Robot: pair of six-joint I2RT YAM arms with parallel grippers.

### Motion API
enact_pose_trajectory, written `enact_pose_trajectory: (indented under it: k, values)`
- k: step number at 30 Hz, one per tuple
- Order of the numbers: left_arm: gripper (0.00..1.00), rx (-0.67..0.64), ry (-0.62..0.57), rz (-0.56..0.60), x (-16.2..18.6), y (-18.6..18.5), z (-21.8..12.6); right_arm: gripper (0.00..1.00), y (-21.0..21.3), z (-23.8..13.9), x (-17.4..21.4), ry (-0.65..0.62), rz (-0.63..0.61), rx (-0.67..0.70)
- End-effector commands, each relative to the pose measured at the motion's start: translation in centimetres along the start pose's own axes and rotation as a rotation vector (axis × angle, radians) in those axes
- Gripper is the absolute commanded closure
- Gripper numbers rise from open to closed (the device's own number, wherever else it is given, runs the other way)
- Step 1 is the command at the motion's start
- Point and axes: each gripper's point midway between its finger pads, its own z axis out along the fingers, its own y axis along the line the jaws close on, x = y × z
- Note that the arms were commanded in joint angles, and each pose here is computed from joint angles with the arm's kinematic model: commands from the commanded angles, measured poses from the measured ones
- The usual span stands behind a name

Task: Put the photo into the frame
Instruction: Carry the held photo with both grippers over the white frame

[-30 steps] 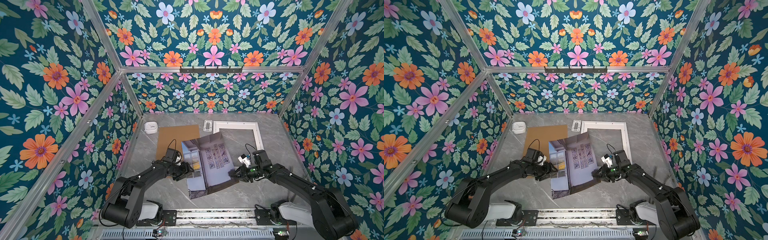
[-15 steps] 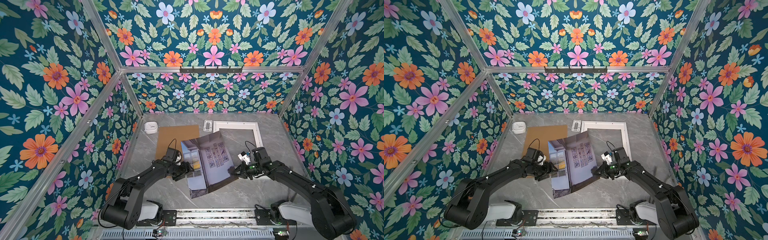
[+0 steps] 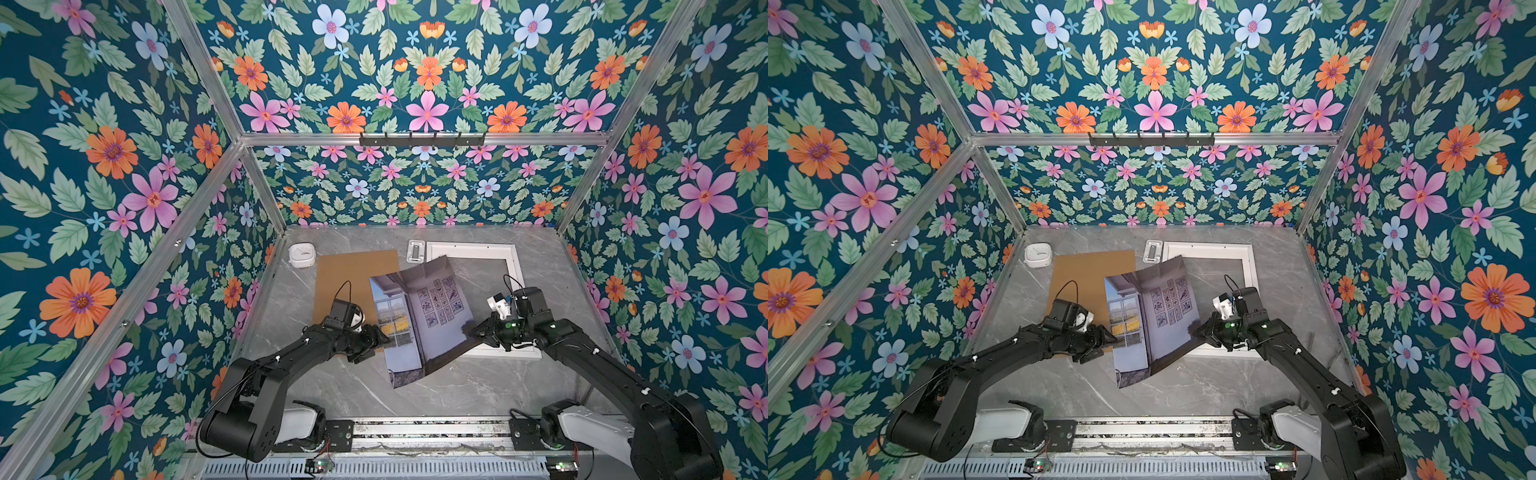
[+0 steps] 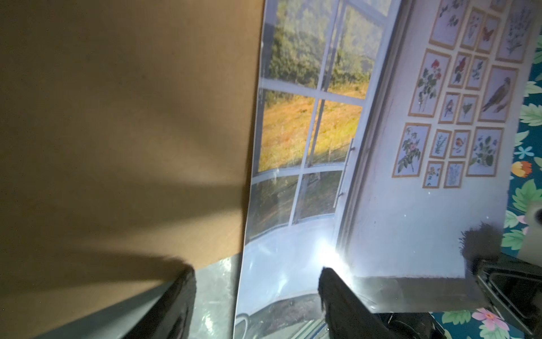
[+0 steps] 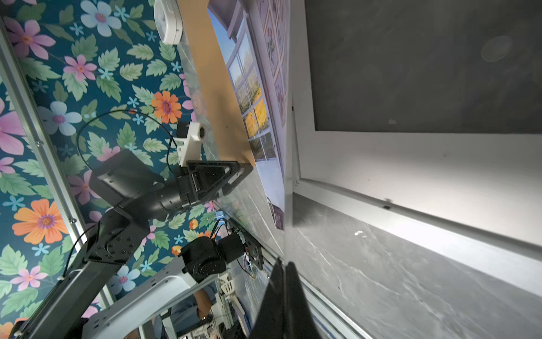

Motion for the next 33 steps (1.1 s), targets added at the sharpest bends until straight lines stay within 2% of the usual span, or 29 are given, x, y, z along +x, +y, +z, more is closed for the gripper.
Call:
enact_pose_trajectory:
  k: [1,10,17,26,33]
  values:
    - [0.32,0.067,-0.008,-0.010,-0.1,-1.6,0.3,1.00,-1.3,-0.8,-0.4,-0.046,0.052,0.053]
    - [0.33,0.076,0.001,0.012,0.4,-3.3,1.7,1.00,-3.8,-2.9,-1.2,-0.152,0.136,0.124]
    - [0.37,0.100,0.035,0.024,1.0,-4.4,3.6,1.00,-4.2,-3.9,-1.7,-0.207,0.166,0.114]
    - [0.47,0.130,0.053,0.039,1.6,-5.9,5.4,1.00,-4.3,-4.0,-1.8,-0.218,0.178,0.110]
    - [0.57,0.122,0.056,0.081,1.5,-6.4,5.3,1.00,-4.3,-4.0,-1.8,-0.217,0.178,0.109]
